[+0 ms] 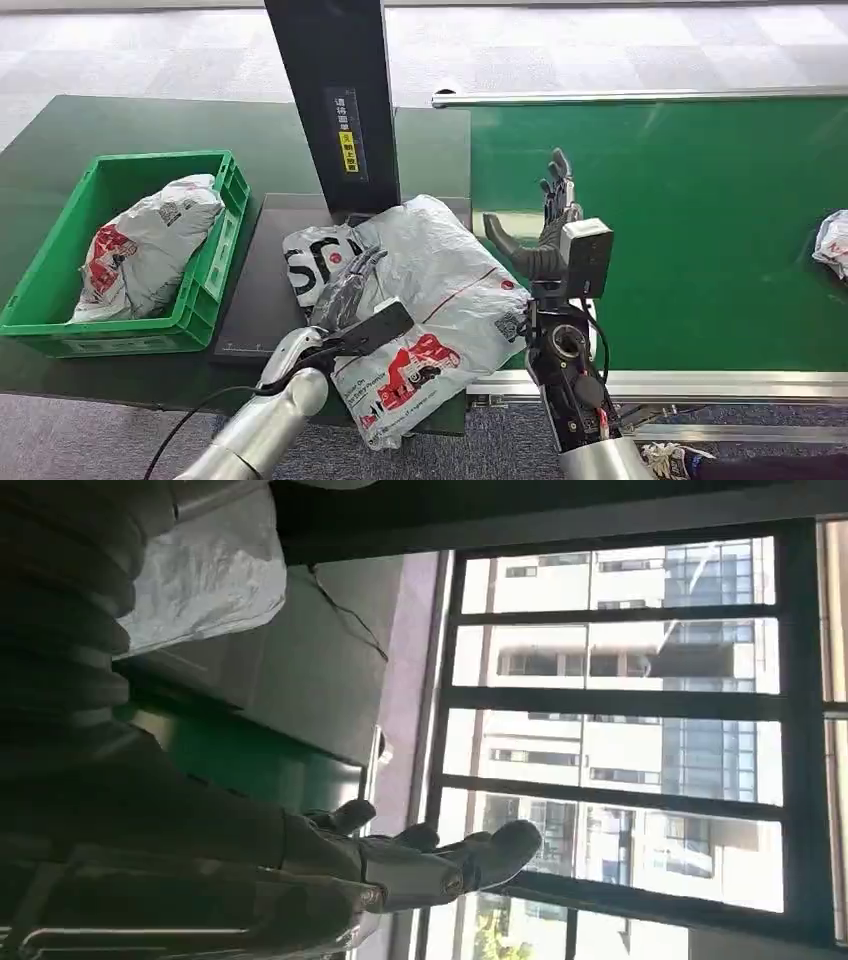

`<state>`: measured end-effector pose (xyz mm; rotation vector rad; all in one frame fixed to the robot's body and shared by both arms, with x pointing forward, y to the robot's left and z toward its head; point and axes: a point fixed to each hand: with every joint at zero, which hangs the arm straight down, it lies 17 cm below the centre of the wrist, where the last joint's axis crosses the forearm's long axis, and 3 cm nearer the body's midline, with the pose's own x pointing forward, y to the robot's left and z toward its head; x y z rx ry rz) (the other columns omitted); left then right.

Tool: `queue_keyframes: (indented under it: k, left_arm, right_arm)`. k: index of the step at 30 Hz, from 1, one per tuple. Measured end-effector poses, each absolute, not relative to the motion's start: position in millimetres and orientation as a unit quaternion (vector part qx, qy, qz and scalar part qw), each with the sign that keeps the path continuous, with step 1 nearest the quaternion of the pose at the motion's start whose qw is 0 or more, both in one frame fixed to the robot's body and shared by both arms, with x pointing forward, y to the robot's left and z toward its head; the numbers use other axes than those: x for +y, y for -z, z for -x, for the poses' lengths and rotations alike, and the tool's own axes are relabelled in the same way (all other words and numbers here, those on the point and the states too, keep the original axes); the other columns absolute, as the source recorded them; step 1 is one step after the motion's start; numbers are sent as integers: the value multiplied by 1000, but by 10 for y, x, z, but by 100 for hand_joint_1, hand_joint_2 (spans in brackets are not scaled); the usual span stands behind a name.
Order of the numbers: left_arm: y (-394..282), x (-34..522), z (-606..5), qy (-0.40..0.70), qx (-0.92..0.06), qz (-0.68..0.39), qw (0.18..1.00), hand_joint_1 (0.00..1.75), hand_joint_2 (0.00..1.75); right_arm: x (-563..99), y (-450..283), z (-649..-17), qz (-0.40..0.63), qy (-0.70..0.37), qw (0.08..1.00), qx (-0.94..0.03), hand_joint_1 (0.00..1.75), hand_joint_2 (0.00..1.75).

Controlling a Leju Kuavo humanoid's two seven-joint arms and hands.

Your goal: Moved the parcel from conveyor to table for the left to box.

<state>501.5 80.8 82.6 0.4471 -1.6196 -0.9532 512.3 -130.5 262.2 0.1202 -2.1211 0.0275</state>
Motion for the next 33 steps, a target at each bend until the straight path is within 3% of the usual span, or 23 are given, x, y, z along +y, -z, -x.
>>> queue_keyframes:
  k: [5, 8, 18, 24, 29, 33]
  left_arm:
    - [-791, 795, -5003, 415, -688, -194, 562, 175, 175]
    - [-802, 819, -5011, 411, -690, -198, 562, 175, 175]
    - [-1099, 913, -4975, 349, -741, -202, 537, 175, 175]
    - [-1823, 1105, -4872, 241, -828, -224, 454, 175, 175]
    - [-2658, 1410, -4537, 127, -898, -271, 321, 175, 175]
    - [-3167, 1492, -4266, 110, -911, -318, 237, 175, 175]
  right_arm:
    - [-1221, -2368, -5181, -36, -53, 525, -849, 0, 175]
    - [-1174, -2052, -5255, 68, -145, 548, -821, 0, 175]
    - [-1110, -1678, -5270, 62, -198, 583, -786, 0, 175]
    - [-1153, -1680, -5278, 63, -197, 581, -787, 0, 175]
    - [-1216, -1812, -5263, 62, -177, 563, -805, 0, 175]
    - [-1264, -1848, -5271, 73, -172, 558, -808, 0, 175]
